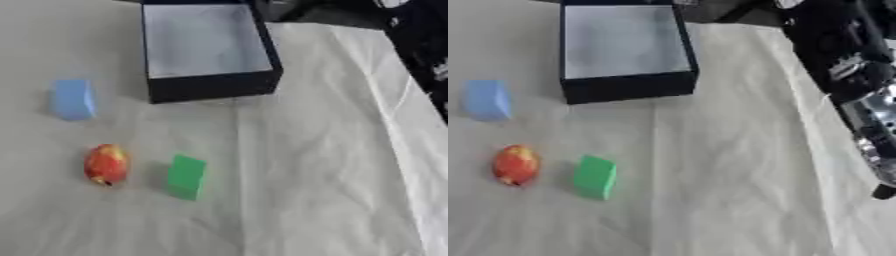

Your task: Pick up objects on the table and place them in the box.

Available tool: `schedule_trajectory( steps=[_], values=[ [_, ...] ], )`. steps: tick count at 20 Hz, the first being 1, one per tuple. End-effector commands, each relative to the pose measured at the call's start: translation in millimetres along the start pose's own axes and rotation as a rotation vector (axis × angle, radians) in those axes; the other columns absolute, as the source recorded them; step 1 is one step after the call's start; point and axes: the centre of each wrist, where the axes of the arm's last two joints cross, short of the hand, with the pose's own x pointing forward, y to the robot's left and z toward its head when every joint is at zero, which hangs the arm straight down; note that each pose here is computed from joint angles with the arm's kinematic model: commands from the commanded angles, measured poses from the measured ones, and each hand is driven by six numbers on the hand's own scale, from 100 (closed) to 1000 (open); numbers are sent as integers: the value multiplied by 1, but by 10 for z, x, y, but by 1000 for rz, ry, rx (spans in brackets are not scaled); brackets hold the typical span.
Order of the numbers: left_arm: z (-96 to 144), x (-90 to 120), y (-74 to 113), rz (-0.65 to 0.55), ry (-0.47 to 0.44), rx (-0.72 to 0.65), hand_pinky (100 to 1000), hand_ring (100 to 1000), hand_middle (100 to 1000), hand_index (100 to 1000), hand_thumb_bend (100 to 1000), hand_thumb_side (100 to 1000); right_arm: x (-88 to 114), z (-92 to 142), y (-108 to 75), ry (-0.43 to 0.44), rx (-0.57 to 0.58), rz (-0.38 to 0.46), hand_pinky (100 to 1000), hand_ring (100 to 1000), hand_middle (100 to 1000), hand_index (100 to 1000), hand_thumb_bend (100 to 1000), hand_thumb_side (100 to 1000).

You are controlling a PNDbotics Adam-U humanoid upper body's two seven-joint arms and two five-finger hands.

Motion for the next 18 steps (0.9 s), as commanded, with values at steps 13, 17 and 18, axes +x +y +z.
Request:
schedule_trajectory(
  steps=[13,17,18],
  values=[
    [-177,229,-104,1,-112,-83,931,919,675,794,100,572,-360,300,499,205,118,106,836,700,546,584,120,342],
    [-177,222,-108,2,-108,-83,931,920,674,794,100,572,-379,329,610,235,105,119,851,751,640,684,147,379],
    [-176,221,-107,1,-107,-84,931,920,674,795,100,572,-380,330,625,239,105,124,860,778,692,737,191,404]
  ],
)
